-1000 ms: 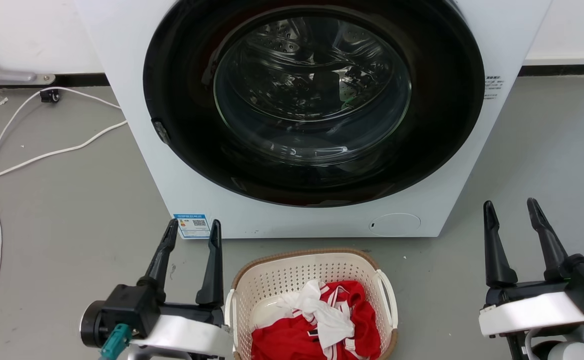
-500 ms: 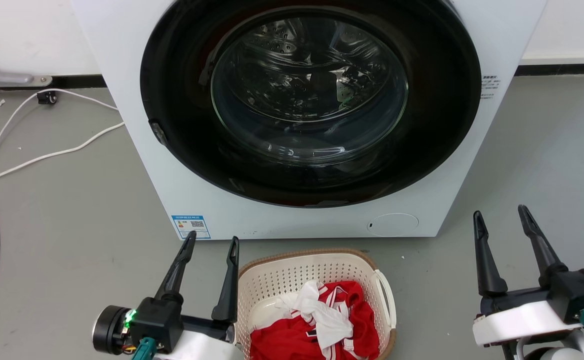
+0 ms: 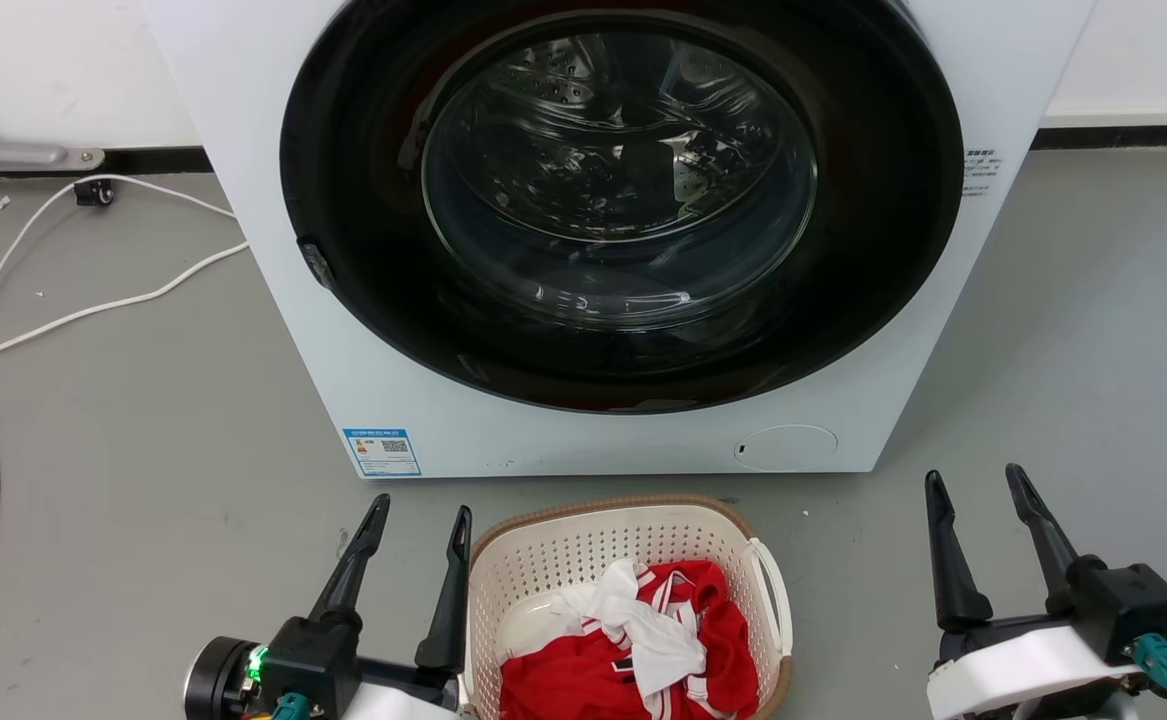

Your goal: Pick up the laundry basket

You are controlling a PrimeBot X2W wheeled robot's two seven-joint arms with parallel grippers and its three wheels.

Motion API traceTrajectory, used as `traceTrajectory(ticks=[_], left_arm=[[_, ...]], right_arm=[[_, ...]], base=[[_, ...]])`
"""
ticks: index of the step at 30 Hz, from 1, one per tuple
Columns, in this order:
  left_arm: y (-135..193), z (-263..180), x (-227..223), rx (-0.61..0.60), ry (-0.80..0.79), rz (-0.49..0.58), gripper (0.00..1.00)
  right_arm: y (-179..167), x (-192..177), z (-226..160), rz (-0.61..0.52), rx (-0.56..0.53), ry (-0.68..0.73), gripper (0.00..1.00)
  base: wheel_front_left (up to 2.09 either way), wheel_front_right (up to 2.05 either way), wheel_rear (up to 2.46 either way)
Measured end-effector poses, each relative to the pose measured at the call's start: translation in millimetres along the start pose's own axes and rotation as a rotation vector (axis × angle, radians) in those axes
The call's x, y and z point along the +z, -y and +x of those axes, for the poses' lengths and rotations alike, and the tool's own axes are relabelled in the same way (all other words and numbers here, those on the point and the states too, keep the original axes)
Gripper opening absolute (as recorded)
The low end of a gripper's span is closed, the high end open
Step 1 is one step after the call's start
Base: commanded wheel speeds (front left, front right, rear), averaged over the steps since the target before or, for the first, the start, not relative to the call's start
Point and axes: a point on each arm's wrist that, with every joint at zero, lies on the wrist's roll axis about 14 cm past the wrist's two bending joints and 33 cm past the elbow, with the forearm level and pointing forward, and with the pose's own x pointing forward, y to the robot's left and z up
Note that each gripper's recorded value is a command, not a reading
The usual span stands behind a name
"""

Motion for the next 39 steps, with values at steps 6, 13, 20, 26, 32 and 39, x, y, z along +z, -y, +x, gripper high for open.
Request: traceTrajectory(ticks=[6, 13, 20, 26, 32, 39], left_arm=[[-0.2, -1.0, -4.1, -0.008, -0.011, 0.015, 1.00], [-1.9, -1.5, -5.1, -0.006, -0.014, 0.013, 1.00], [-1.8, -1.4, -6.2, -0.005, -0.017, 0.004, 1.00], [-4.4, -0.3, -12.6, 0.006, -0.035, -0.016, 1.00], [-16.6, 9.1, -38.7, 0.043, -0.106, -0.042, 1.00], [-29.9, 32.1, -92.4, 0.062, -0.240, -0.075, 1.00]], right_arm=[[-1.5, -1.1, 1.7, -0.016, 0.008, -0.002, 1.00], [-2.1, -0.4, 3.0, -0.013, 0.009, 0.001, 1.00], [-3.2, -0.9, 3.1, -0.012, 0.012, 0.000, 1.00], [-3.0, -5.8, 4.7, -0.010, 0.012, -0.014, 1.00], [-3.0, -21.4, 19.2, -0.016, 0.019, -0.055, 1.00], [0.3, -56.6, 46.9, -0.024, 0.024, -0.136, 1.00]], base=[[0.00, 0.00, 0.00], [0.00, 0.00, 0.00], [0.00, 0.00, 0.00], [0.00, 0.00, 0.00], [0.00, 0.00, 0.00], [0.00, 0.00, 0.00]])
